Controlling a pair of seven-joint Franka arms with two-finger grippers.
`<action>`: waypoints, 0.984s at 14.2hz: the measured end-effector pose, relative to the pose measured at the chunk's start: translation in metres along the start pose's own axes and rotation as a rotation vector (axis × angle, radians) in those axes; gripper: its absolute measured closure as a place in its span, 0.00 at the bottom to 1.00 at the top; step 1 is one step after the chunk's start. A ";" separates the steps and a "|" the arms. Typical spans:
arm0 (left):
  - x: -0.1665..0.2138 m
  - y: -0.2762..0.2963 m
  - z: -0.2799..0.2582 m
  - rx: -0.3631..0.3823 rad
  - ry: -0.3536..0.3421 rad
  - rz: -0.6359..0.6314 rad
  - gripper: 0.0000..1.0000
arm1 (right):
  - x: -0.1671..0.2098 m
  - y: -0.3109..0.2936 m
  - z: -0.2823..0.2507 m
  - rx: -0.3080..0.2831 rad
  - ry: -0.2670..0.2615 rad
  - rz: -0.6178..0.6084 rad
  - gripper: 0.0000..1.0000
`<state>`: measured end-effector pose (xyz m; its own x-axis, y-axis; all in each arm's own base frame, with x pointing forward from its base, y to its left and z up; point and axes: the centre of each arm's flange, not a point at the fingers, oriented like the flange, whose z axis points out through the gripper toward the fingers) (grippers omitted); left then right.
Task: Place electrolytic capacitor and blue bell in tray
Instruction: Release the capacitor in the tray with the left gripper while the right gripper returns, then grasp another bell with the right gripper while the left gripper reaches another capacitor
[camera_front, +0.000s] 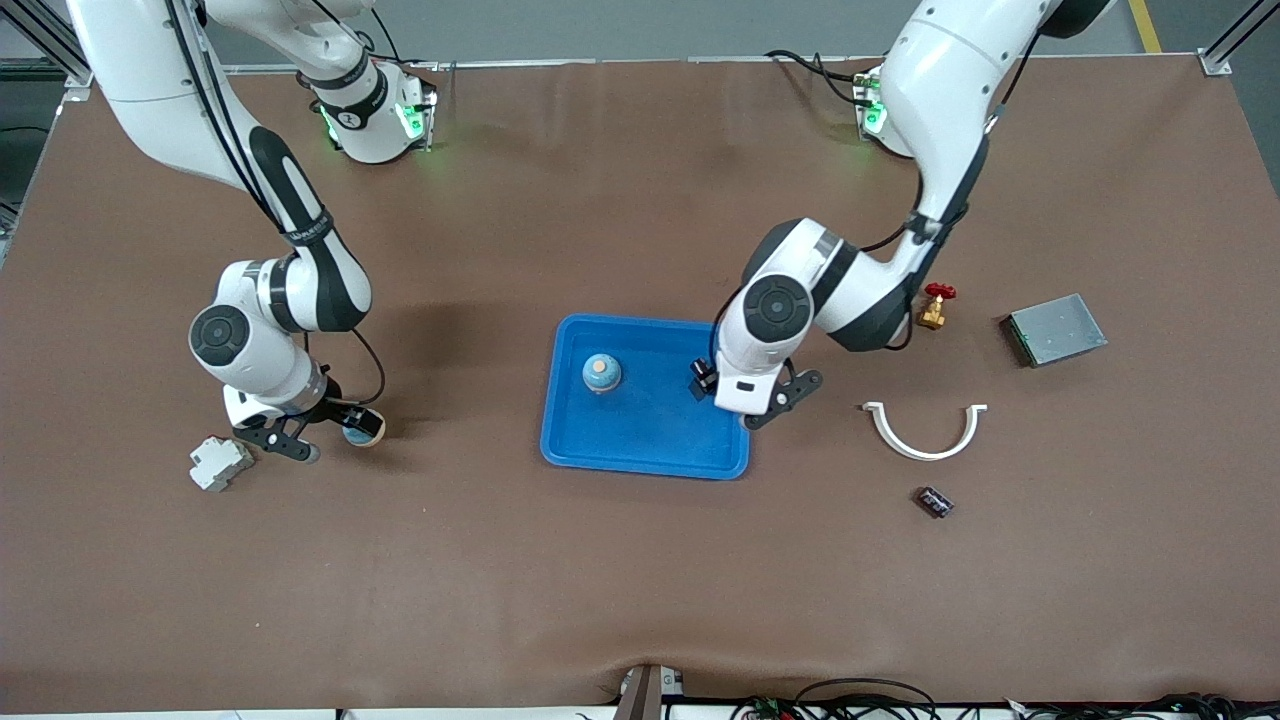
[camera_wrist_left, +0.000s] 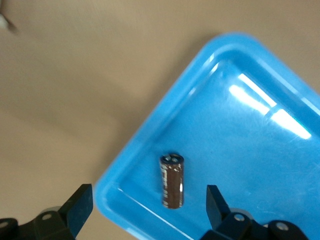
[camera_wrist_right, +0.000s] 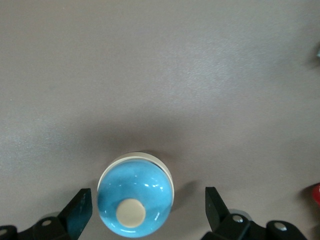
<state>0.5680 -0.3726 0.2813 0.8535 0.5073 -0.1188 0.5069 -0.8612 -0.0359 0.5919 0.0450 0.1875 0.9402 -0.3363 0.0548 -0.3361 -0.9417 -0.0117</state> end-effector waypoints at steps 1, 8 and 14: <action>0.016 -0.011 -0.012 -0.002 0.004 0.039 0.00 | -0.001 -0.002 0.002 0.005 -0.002 0.003 0.00; 0.148 -0.099 -0.055 -0.021 0.061 0.368 0.00 | -0.007 -0.015 0.002 0.022 -0.010 0.002 0.00; 0.205 -0.128 -0.051 0.011 0.194 0.454 0.00 | -0.005 -0.018 0.000 0.025 -0.006 0.000 0.37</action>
<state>0.6846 -0.1563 0.3125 0.9952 0.0757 0.0621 0.0779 -0.9964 -0.0335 0.5929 0.0633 0.1875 0.9404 -0.3365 0.0493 -0.3350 -0.9415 -0.0370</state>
